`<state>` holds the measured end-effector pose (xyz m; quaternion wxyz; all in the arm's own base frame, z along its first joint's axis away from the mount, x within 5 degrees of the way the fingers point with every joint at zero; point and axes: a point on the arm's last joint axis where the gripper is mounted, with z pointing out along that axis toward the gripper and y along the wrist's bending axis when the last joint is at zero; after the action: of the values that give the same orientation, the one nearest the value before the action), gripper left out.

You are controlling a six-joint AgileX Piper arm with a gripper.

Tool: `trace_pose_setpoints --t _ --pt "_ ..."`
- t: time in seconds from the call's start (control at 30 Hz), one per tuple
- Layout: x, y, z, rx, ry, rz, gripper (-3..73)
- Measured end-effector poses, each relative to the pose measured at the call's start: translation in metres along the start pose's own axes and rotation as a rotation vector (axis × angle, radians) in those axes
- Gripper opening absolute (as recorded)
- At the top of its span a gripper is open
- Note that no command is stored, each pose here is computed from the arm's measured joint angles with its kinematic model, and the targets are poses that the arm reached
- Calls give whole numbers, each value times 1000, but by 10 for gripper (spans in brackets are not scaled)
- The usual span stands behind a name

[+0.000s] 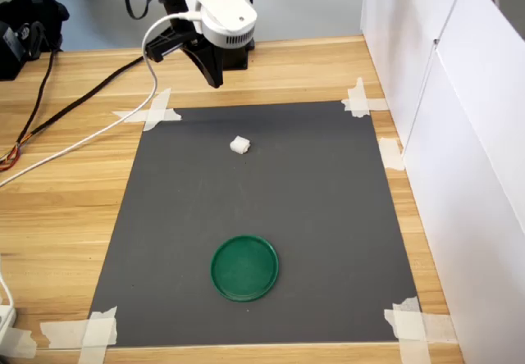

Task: Grasp a white terminal and put it in the green lid.

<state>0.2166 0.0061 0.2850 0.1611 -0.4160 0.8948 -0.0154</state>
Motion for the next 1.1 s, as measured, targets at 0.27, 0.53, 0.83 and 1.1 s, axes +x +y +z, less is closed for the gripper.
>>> trace_pose_setpoints --t 0.27,0.53,0.83,1.1 --pt "-21 13 20 -8 93 -197 16" --pt "-33 29 24 -26 116 -275 313" --pt "-40 28 25 29 78 -269 675" --pt "-32 33 38 -14 111 -378 700"
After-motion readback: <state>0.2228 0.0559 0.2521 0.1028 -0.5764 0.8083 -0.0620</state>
